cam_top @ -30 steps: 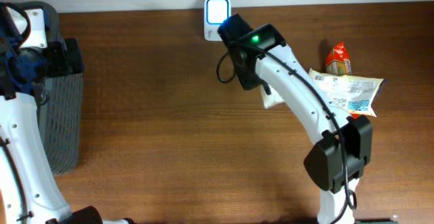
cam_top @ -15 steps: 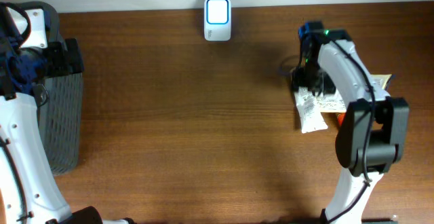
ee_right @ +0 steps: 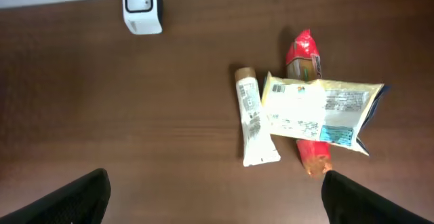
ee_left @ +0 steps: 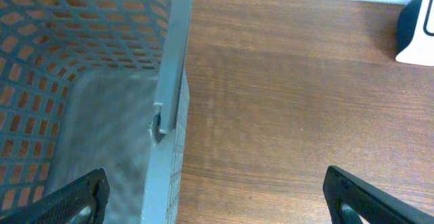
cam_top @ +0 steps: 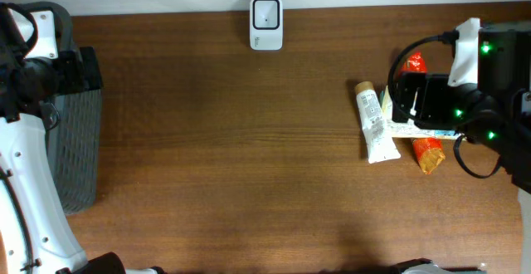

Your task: Scan the item barcode

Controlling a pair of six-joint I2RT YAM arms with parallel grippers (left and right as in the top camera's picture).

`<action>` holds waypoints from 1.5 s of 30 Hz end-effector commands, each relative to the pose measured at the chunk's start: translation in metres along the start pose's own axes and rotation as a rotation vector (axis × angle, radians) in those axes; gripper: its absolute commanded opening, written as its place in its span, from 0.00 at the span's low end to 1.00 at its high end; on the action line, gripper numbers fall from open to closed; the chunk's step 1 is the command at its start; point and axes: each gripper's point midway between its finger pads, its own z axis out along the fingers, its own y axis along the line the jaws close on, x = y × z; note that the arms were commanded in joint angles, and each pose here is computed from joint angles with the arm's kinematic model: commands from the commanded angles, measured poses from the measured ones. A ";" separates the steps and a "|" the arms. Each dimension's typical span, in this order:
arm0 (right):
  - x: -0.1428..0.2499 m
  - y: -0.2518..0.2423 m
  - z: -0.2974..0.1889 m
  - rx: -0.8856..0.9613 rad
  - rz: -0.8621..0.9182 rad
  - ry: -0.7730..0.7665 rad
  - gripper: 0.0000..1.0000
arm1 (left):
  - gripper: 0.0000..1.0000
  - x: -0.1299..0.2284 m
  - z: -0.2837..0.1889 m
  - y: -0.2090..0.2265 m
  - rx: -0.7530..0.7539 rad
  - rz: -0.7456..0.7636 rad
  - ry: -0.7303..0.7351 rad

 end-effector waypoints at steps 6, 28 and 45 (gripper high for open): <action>0.001 -0.011 0.023 -0.009 0.010 -0.240 0.99 | 0.99 -0.003 -0.005 0.000 0.006 0.012 -0.015; 0.178 -0.069 0.162 -0.041 0.060 -0.768 0.99 | 0.99 -0.003 -0.005 0.000 0.006 0.012 -0.015; 0.178 -0.069 0.162 -0.041 0.060 -0.768 0.99 | 0.99 0.070 -0.022 -0.052 0.031 0.126 -0.135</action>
